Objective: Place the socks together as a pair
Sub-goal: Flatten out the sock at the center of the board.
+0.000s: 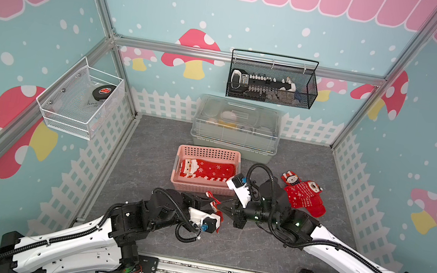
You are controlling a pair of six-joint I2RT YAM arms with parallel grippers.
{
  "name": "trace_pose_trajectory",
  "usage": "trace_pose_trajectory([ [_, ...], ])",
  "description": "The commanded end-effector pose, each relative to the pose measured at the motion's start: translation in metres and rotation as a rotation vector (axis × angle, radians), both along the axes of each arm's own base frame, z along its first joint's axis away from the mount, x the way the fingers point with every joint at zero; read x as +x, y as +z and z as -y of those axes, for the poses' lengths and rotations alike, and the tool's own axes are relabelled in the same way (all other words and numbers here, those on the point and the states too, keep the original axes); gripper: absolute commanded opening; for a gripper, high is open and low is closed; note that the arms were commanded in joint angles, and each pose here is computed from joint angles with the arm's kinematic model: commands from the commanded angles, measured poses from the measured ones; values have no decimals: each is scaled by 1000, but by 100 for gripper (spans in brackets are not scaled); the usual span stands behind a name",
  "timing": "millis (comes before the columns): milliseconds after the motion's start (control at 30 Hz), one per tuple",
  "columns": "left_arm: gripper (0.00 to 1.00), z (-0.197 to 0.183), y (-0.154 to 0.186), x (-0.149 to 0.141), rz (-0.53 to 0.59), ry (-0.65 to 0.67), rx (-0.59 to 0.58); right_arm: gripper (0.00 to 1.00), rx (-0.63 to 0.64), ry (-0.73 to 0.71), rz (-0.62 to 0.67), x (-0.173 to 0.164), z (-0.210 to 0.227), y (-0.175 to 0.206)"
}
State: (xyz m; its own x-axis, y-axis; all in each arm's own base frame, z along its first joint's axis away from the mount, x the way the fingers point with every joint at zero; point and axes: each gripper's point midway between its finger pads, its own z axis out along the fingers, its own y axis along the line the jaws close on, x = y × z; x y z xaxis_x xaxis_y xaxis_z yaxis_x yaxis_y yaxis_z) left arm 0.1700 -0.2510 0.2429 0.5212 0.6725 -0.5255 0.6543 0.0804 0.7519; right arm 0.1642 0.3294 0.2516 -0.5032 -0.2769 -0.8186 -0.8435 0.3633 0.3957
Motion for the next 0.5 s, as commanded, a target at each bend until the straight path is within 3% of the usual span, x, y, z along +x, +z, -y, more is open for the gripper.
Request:
trace_pose_trajectory([
  [0,32,0,-2,0,5,-2,22,0,33,7,24,-2,-4,14],
  [167,28,5,7,-2,3,-20,-17,0,27,0,11,-5,-3,15],
  [400,3,5,7,-1,-18,-3,-33,0,20,-25,21,-5,2,13],
  [467,0,7,13,-4,-66,2,-80,11,-2,-59,21,0,6,10],
])
